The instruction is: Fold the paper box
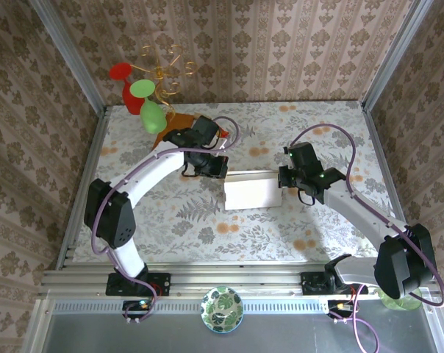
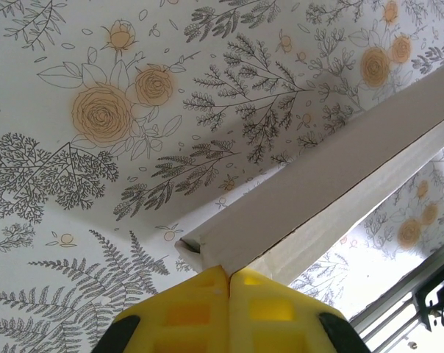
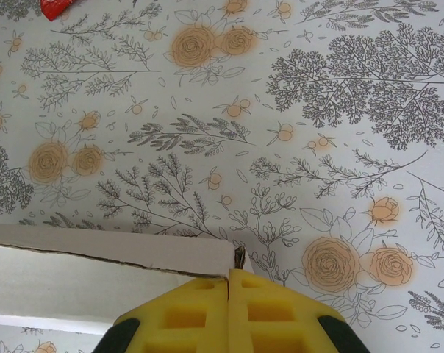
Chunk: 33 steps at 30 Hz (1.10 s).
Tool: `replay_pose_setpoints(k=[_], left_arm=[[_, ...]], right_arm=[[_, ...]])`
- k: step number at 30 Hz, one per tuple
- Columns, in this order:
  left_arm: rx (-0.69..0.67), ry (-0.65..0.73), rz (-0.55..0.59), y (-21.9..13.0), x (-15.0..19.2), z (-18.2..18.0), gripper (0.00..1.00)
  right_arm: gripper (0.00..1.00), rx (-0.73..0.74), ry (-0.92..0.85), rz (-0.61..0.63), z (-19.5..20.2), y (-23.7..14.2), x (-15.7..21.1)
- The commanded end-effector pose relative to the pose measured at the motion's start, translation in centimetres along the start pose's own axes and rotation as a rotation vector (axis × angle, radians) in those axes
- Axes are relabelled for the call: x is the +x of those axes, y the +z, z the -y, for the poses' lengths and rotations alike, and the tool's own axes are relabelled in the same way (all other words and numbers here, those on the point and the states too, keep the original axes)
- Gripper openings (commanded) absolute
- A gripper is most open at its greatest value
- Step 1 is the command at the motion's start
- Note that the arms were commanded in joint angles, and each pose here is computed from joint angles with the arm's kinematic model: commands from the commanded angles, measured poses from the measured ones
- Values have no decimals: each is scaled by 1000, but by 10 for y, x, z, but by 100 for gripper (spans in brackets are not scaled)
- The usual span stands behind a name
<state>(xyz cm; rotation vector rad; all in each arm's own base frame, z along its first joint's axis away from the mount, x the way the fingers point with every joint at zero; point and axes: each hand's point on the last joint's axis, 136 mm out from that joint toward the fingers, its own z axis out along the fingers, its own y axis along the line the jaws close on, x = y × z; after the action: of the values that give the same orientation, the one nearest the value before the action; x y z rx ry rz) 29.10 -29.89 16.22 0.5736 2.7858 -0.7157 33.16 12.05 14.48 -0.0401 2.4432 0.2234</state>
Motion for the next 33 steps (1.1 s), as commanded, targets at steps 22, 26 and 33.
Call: replay_pose_setpoints(k=[22, 26, 33], left_arm=[[45, -219, -34, -13, -17, 7, 0], [61, -242, -50, -15, -19, 6, 0], [89, -290, -81, -15, -20, 5, 0]], right_arm=[[0, 42, 9, -48, 6, -3, 22], [0, 47, 9, -44, 7, -4, 22], [0, 44, 12, -39, 7, -5, 21]])
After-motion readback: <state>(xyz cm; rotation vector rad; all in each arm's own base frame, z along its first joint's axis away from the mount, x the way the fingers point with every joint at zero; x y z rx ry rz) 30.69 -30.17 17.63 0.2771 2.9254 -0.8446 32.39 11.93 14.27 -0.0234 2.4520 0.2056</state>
